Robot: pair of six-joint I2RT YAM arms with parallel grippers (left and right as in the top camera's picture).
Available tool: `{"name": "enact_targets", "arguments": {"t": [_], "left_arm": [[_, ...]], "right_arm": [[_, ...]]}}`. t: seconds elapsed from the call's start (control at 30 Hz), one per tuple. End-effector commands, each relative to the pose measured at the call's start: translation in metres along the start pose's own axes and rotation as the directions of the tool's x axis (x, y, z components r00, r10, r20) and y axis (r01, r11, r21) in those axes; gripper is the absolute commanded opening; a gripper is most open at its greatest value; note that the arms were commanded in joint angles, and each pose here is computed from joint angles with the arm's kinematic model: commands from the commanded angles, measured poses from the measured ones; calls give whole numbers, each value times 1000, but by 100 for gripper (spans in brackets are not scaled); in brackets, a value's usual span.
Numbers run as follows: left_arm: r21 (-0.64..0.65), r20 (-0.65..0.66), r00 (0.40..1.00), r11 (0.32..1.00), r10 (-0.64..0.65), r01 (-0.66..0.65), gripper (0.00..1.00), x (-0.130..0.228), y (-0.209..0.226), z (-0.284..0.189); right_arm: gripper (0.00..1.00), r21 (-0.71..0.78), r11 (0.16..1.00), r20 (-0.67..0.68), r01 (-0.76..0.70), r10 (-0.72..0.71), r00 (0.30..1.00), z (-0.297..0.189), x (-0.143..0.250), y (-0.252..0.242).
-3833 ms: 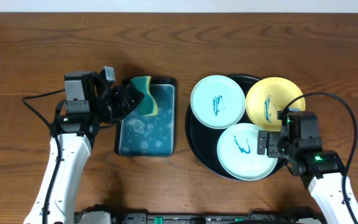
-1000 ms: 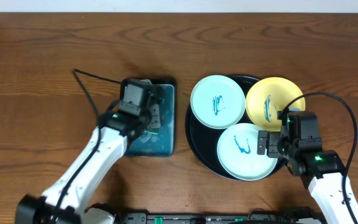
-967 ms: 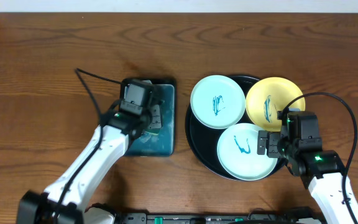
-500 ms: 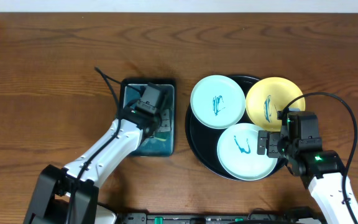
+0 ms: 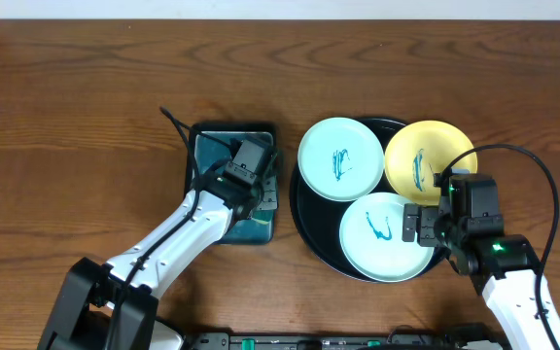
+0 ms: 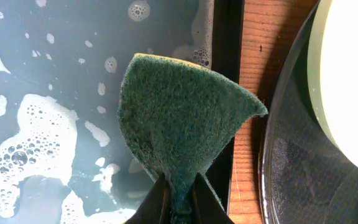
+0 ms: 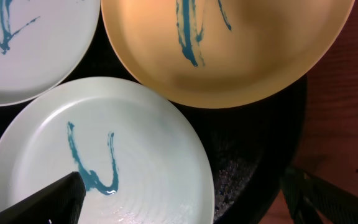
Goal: Clean dirty plates on tray and stack at the side
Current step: 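Carry the sponge right toward the plate tray with the left gripper, then push the lower pale green plate leftward with the right gripper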
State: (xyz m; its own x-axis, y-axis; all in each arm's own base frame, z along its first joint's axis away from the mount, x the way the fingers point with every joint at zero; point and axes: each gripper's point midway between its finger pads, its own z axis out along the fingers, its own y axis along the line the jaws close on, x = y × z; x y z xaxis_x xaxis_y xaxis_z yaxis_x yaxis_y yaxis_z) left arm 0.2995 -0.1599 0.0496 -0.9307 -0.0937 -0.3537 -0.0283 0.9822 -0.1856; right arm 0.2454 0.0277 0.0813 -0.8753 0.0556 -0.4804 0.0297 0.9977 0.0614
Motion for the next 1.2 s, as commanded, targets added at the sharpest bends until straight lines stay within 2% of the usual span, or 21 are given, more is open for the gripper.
{"name": "enact_targets", "arguments": {"t": [0.0,0.23,0.63,0.87,1.1,1.17], "left_arm": [[34,-5,1000,999,1,-1,8,1,-8,-2],[107,-31,1000,994,4,-1,7,5,-21,-3],[112,-29,1000,994,10,-7,8,4,-22,-3],[46,34,999,998,33,-34,8,-7,-11,-10],[99,132,990,993,47,-60,8,-22,-19,-44],[115,150,988,991,45,-62,8,-24,-21,-53]], "right_arm": [[99,6,1000,20,10,-10,1000,-4,-8,0],[99,6,1000,20,10,-10,1000,-4,-8,0],[99,6,1000,20,10,-10,1000,-4,-8,0],[99,6,1000,20,9,-10,1000,-4,-7,0],[99,6,1000,21,10,-10,1000,-4,-8,0],[90,8,1000,16,10,-10,1000,-3,-7,0]]}}
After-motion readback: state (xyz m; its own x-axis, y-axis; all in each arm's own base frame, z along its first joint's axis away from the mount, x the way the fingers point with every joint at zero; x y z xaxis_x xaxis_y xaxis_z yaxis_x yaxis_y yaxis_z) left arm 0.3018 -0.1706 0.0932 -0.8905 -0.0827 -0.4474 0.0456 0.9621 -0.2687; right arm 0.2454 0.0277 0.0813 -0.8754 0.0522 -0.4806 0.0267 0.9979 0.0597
